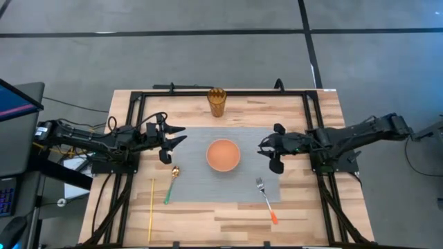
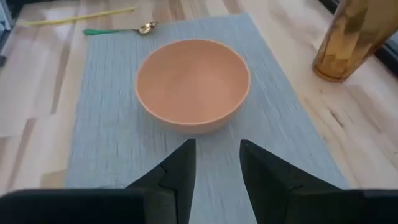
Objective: Pick & Place Utensil
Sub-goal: Put the green spoon into the orange bowl on the gray mat
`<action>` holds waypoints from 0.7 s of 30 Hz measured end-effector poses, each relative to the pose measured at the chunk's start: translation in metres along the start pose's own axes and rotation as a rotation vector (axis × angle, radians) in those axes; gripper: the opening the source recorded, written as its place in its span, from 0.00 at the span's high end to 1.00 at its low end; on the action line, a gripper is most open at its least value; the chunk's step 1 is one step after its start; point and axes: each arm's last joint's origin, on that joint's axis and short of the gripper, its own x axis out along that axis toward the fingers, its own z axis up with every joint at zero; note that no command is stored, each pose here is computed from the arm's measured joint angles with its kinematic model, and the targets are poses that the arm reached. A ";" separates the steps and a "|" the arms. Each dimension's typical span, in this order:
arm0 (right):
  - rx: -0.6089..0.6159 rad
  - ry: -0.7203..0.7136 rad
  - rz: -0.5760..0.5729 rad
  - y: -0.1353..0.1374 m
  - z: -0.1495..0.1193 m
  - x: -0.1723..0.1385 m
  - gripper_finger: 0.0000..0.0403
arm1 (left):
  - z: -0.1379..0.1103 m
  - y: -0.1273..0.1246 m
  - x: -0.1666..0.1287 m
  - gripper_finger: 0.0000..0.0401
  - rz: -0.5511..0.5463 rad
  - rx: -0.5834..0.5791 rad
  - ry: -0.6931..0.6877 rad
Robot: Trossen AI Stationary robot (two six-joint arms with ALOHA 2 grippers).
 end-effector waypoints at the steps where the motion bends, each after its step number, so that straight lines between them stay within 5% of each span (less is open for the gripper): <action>1: -0.001 -0.007 0.002 -0.001 -0.001 -0.001 0.71 | 0.000 0.000 0.000 0.64 0.000 0.000 0.000; 12: 0.052 -0.116 0.021 -0.006 -0.021 0.000 0.71 | -0.001 0.000 0.000 0.64 0.000 -0.065 0.011; 16: 0.158 -0.093 0.027 -0.006 -0.037 0.011 0.71 | -0.004 -0.001 0.002 0.64 -0.011 -0.142 0.033; 21: 0.134 -0.051 0.012 -0.007 -0.045 0.013 0.71 | -0.010 -0.003 0.010 0.64 0.006 -0.125 0.080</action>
